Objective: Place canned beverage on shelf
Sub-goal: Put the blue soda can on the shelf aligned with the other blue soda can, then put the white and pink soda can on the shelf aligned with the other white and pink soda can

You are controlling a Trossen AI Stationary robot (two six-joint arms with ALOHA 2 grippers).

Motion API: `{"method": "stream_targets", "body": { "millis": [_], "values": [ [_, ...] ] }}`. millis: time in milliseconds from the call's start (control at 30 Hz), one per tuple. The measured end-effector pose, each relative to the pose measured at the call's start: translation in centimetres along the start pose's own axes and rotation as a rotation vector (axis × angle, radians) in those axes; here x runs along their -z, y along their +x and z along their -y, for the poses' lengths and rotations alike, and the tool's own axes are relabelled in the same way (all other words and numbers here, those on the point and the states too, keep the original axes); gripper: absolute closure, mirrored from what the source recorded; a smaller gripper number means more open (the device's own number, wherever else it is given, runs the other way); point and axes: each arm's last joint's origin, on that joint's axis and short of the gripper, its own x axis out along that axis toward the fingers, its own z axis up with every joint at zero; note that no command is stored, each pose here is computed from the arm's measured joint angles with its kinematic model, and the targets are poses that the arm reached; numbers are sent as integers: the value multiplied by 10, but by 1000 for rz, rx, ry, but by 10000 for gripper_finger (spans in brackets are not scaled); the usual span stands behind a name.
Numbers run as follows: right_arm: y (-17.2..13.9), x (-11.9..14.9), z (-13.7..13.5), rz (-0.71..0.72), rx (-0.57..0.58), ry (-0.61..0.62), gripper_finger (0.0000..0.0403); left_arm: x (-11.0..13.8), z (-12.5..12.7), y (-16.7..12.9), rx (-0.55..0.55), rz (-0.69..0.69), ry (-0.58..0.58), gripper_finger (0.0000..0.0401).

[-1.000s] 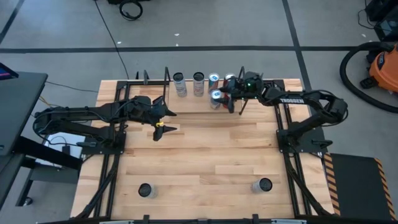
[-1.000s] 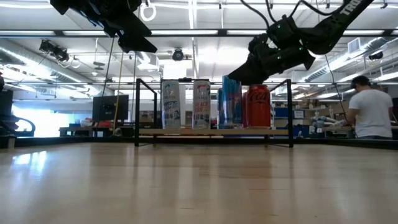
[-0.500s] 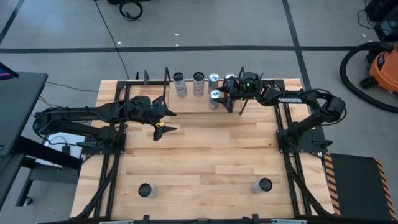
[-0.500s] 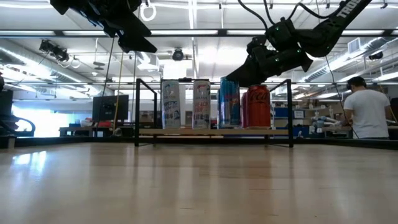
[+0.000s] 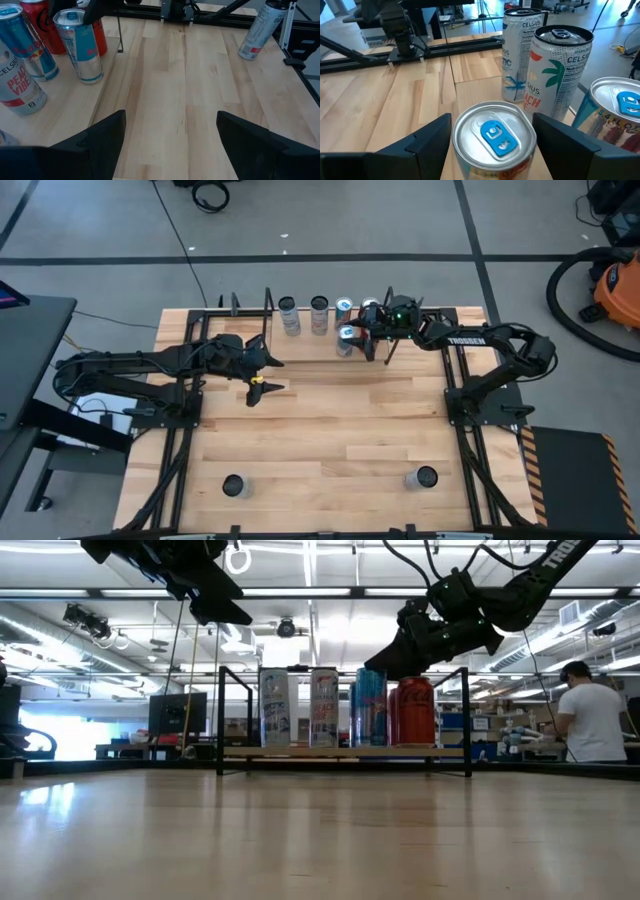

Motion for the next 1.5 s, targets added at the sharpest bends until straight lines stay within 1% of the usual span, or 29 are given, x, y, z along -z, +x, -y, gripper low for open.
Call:
{"method": "stream_targets", "body": {
  "millis": [233, 567, 733, 800, 933, 1133, 1233, 1433, 1500],
  "values": [
    [0, -1, 0, 12, 5, -13, 116, 0, 0, 0, 0, 0, 0, 87],
    [-1, -15, 1, 145, 14, -59, 115, 0, 0, 0, 0, 0, -5, 87],
    [-2, -20, 1, 200, 8, -39, 115, 1, 0, 0, 0, -10, -8, 87],
    [-2, -23, 0, 222, -19, -28, 115, 1, 0, 0, -1, -14, -8, 87],
    [-6, -27, -4, 244, -100, -45, 115, 3, 0, 0, -1, -33, -10, 87],
    [-15, -40, -15, 291, -146, -52, 109, 4, 0, 0, -1, -46, -12, 87],
    [-22, -50, -27, 325, -188, -62, 98, 4, 0, 0, -1, -46, -12, 87],
    [-42, -68, -58, 379, -327, -114, 60, 4, 0, 0, -1, -46, -12, 87],
    [-49, -73, -69, 395, -410, -148, 46, 4, 0, 0, -1, -45, -12, 87]
  ]
}}
